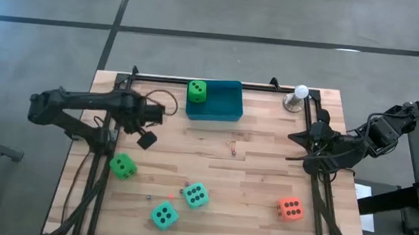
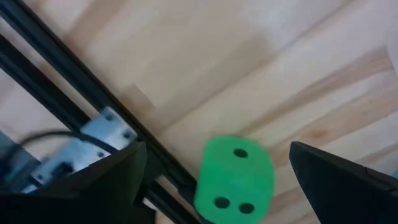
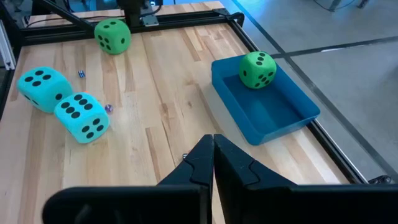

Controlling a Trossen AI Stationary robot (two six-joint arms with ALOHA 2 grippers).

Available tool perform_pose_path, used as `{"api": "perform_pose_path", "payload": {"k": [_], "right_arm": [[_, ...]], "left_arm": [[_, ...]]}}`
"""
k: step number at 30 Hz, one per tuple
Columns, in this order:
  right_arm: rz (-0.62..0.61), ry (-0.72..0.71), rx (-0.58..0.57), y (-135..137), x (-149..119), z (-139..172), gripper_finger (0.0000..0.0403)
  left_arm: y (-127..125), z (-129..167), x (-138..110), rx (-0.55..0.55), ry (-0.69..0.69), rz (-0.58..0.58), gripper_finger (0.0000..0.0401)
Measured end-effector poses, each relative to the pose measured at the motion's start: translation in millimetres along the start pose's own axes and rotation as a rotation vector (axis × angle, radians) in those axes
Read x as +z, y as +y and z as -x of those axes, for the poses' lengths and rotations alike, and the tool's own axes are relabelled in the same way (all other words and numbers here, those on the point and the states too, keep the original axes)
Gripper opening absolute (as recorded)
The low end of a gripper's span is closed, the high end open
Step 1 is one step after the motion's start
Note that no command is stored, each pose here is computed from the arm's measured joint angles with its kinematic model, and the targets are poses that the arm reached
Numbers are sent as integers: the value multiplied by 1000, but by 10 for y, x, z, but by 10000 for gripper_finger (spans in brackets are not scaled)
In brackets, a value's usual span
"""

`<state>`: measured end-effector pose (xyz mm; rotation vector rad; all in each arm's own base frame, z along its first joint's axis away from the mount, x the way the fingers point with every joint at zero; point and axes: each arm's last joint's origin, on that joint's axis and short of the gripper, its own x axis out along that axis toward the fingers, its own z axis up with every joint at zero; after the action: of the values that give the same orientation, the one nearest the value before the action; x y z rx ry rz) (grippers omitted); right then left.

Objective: Pick & Place Dice
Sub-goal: Put the large green dice into the blue bin

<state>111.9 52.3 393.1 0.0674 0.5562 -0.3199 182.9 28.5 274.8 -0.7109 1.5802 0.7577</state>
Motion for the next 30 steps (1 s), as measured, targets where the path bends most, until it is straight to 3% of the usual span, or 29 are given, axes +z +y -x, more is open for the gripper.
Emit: {"api": "perform_pose_path", "payload": {"k": [13,19,30], "right_arm": [[0,0,-1,0,0,-1,8],[0,0,0,0,0,0,8],[0,0,-1,1,-1,-2,8]], "left_arm": [[-396,-113,-532,39,9,95,396],[-567,-338,-751,67,57,128,396],[-684,-730,-811,-37,77,153,399]]}}
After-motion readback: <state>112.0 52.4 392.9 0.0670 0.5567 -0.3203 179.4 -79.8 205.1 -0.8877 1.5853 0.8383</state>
